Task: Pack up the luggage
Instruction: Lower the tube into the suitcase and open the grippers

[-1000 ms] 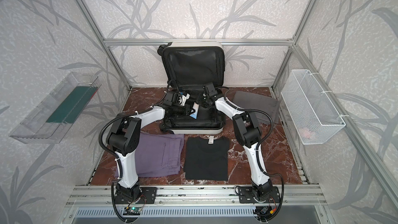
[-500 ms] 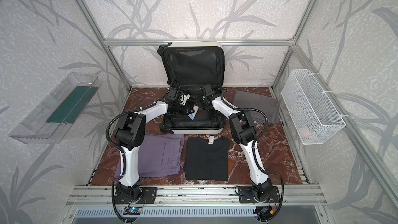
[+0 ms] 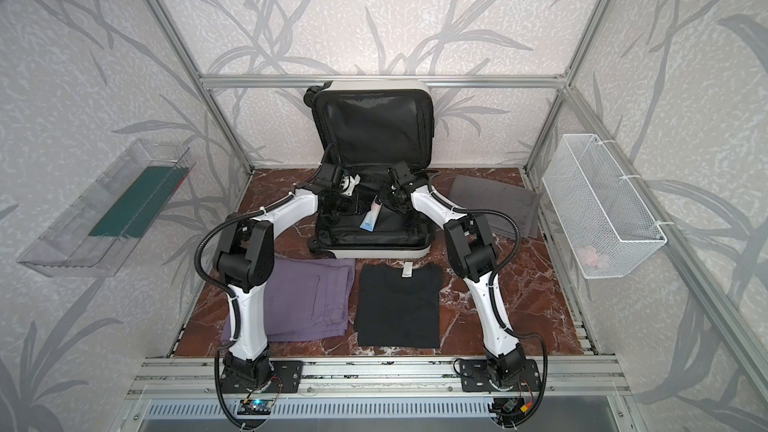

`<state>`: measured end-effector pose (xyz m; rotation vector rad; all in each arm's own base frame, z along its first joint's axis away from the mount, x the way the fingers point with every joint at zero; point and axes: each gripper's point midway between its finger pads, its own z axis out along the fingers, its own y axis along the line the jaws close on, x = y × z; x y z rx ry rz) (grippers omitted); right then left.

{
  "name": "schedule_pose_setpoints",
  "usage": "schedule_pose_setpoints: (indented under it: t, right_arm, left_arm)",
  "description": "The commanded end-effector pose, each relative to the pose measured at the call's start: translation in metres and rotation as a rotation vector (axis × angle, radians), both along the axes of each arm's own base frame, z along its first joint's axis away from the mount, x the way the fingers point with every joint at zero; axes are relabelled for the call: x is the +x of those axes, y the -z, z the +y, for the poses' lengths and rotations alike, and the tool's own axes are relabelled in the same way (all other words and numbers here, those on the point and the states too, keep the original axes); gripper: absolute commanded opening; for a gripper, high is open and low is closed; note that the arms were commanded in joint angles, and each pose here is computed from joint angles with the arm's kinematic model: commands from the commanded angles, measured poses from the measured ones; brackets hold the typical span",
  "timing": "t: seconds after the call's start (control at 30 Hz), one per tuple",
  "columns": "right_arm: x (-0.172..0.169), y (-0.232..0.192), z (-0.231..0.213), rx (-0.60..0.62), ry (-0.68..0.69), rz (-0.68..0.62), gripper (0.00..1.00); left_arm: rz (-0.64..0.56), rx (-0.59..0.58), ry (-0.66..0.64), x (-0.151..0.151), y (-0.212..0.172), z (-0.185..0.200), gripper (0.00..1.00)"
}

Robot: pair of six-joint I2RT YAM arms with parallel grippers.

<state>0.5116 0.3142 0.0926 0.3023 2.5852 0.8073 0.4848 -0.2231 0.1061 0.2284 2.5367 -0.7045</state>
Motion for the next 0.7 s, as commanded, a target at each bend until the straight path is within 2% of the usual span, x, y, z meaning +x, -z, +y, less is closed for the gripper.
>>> schedule_pose_setpoints:
  t: [0.0,0.17,0.37,0.47,0.67]
  right_arm:
    - [-0.013,-0.058,-0.001,0.025,-0.048,-0.099,0.61]
    - [-0.036,-0.071,-0.011,0.012,-0.085,-0.128,0.62]
    - [-0.051,-0.065,-0.016,-0.003,-0.129,-0.147,0.63]
    - [-0.054,-0.061,-0.02,-0.034,-0.134,-0.133,0.63]
    - [-0.063,-0.068,-0.033,-0.095,-0.165,-0.159,0.63]
  left_arm:
    - [-0.143,-0.027,0.002,0.001,-0.072,0.004,0.57]
    - [-0.209,-0.074,0.0,-0.022,-0.102,0.004,0.6]
    - [-0.229,-0.102,-0.045,-0.045,-0.096,0.009,0.65]
    - [-0.21,-0.066,-0.08,-0.039,-0.08,0.014,0.7]
    - [-0.08,0.025,-0.046,-0.008,-0.041,0.005,0.7]
